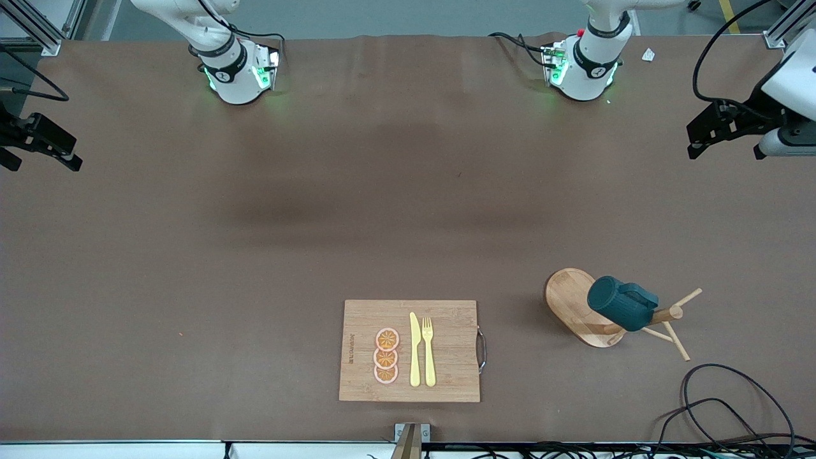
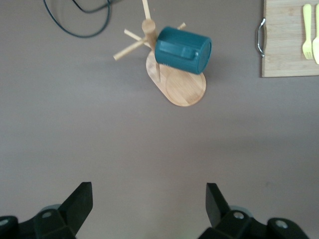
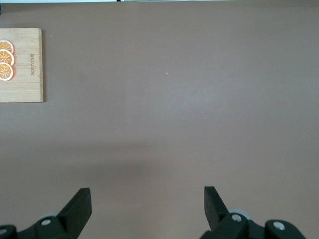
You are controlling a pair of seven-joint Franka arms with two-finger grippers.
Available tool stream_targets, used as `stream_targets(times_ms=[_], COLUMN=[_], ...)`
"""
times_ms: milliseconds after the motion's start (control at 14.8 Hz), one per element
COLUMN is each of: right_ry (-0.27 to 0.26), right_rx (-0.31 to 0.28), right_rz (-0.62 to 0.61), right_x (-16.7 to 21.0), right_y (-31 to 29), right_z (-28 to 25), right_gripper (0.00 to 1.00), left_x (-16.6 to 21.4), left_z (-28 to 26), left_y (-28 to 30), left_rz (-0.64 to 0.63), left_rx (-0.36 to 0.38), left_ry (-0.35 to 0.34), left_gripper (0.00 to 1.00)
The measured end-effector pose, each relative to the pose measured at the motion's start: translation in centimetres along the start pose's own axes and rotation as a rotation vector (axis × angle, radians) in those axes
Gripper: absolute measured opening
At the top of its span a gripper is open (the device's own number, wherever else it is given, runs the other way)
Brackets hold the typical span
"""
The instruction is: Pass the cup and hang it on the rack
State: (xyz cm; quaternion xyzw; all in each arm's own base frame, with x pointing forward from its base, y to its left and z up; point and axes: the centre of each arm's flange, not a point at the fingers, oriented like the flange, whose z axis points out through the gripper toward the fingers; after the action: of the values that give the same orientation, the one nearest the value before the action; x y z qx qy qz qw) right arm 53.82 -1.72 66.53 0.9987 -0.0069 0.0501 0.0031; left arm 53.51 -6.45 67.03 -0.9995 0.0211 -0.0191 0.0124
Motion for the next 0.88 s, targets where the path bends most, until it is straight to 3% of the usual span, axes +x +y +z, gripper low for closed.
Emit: stream_targets(times_ms=[881], right_ry=[-0.003], right_rx=[0.0], right_rz=[0.001], right_x=[0.08], right_y=[0.32], right_z=[0.18], right_gripper=[1.0], left_x=[-0.14], left_z=[1.27], left_y=[-0.79], left_rz=[-0.023], left_rx=[-0.015], left_ry=[-0.04], left_gripper=[1.0])
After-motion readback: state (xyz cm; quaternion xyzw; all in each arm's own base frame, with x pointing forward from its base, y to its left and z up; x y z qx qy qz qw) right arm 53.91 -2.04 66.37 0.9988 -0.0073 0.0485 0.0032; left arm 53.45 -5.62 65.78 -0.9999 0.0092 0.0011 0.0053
